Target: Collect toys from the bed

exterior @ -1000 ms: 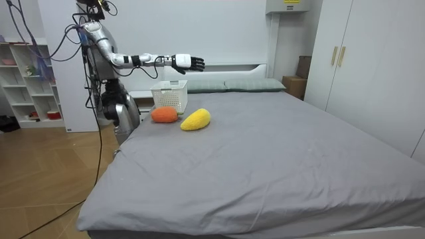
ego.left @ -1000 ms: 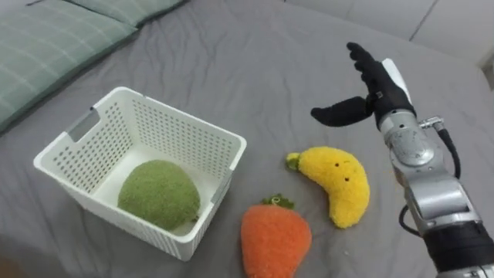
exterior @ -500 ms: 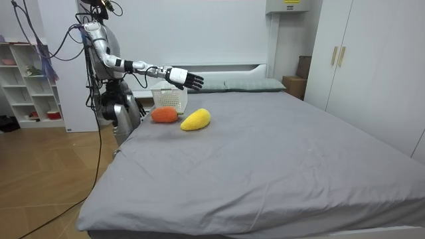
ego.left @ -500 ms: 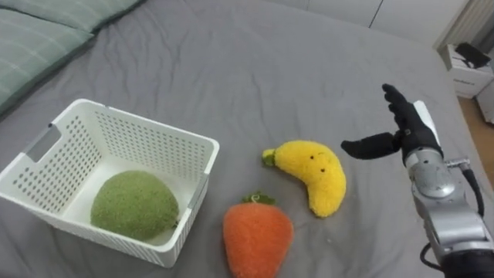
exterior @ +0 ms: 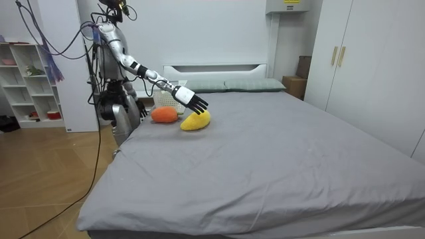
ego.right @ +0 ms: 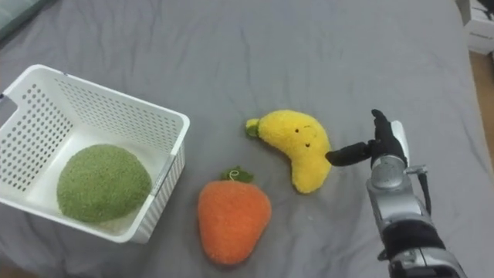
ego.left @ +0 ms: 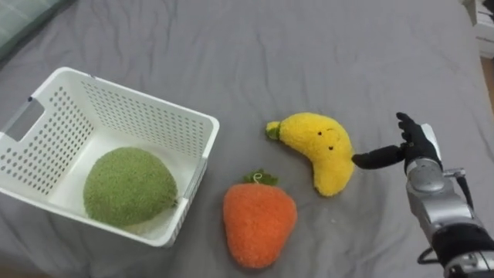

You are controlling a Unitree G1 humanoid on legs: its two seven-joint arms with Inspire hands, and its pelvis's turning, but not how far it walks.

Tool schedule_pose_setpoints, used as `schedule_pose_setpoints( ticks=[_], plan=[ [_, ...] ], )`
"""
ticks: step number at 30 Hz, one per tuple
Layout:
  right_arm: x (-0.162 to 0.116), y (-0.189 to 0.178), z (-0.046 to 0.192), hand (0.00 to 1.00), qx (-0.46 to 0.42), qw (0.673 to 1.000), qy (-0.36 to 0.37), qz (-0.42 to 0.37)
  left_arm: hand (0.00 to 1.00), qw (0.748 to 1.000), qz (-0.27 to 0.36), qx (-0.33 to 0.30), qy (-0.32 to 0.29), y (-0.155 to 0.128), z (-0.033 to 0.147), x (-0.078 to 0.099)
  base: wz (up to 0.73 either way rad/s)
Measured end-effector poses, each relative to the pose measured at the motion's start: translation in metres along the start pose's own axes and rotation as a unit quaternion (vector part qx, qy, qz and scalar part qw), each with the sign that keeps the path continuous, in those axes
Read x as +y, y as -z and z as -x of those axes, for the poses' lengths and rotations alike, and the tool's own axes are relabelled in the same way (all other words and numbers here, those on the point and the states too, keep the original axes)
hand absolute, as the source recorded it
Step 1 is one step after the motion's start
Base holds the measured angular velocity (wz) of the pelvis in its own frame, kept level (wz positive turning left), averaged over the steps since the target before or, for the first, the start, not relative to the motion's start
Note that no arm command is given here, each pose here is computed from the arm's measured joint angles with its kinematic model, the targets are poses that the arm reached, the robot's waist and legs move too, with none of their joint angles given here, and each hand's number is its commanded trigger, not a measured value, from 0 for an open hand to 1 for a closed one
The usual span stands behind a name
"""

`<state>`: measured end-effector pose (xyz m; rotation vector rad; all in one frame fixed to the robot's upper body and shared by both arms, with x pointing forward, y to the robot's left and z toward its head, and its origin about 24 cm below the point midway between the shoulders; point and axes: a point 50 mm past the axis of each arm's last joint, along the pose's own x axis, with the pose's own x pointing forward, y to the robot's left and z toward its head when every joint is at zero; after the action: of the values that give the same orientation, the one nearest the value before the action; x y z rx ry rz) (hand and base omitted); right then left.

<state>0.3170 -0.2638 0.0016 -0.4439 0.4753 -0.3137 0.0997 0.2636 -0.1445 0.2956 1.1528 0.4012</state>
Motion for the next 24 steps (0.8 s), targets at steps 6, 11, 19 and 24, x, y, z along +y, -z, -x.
schedule_pose_setpoints(
  ticks=[6,11,19,24],
  plan=[
    [-0.001,0.002,-0.003,0.00,0.008,1.000,0.005,-0.007,0.00,1.000,0.018,-0.008,0.016,-0.005,0.001,-0.011,0.00],
    [0.000,0.004,-0.003,0.00,0.010,1.000,0.002,-0.003,0.00,0.999,0.037,-0.009,0.025,-0.006,0.001,-0.015,0.00],
    [0.008,0.001,-0.002,0.00,-0.011,1.000,-0.015,0.022,0.00,0.999,0.026,-0.018,0.040,-0.008,0.002,-0.021,0.00],
    [0.010,0.000,-0.002,0.00,-0.019,0.999,-0.021,0.045,0.00,0.999,0.021,-0.020,0.042,-0.010,0.002,-0.023,0.00]
  ],
)
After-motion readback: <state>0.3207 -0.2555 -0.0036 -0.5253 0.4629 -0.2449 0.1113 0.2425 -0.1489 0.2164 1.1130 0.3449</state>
